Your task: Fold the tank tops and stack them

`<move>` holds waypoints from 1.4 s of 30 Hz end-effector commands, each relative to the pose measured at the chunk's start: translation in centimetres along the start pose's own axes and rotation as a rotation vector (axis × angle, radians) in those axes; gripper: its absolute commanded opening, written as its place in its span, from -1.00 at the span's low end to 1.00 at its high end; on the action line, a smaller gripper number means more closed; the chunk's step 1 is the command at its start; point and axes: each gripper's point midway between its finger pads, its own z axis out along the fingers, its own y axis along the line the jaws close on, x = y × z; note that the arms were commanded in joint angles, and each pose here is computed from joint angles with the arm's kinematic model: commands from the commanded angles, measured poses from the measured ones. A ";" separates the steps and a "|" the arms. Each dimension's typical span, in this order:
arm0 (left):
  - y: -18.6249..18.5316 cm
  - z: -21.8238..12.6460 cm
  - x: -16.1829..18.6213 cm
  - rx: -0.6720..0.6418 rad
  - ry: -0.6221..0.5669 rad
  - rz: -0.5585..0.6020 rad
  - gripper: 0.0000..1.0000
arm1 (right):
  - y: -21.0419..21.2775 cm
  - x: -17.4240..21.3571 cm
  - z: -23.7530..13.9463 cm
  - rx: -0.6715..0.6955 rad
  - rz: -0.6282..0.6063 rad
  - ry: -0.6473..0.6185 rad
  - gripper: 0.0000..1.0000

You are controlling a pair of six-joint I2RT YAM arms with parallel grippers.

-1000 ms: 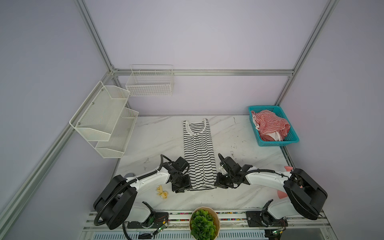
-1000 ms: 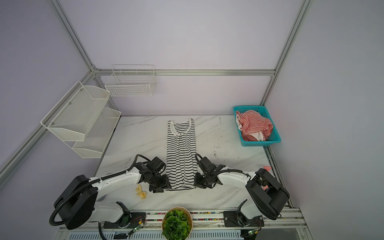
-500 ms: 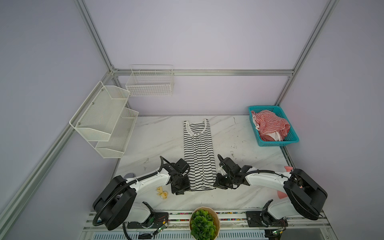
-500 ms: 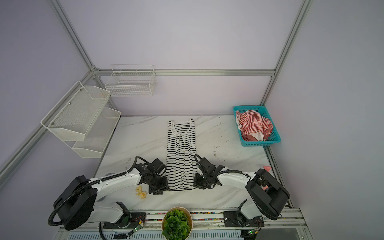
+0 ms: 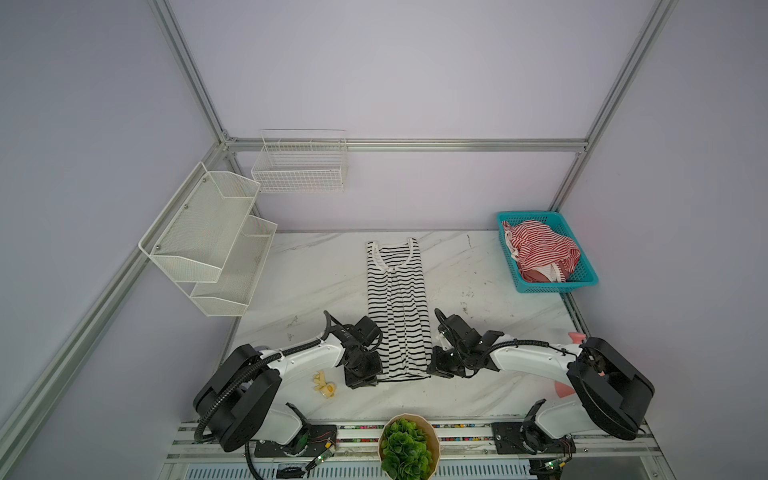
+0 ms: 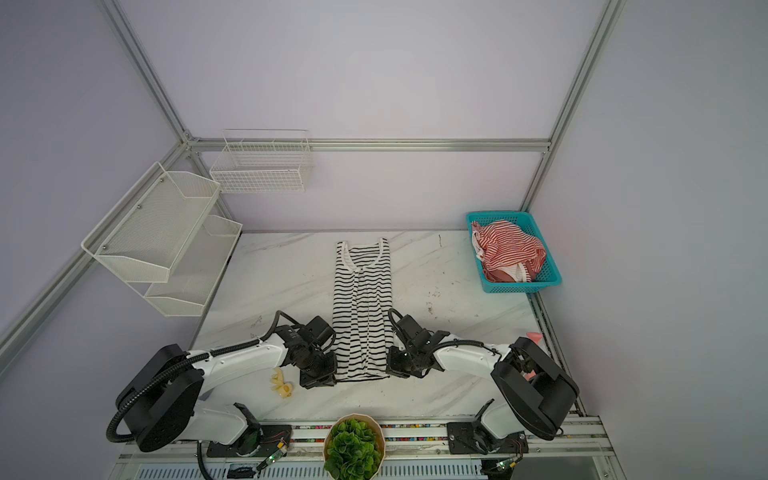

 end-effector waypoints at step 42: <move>-10.4 -14.2 -24.0 0.001 -0.388 0.271 -1.00 | 7.8 -24.1 -6.1 -0.077 -0.172 -0.319 -1.00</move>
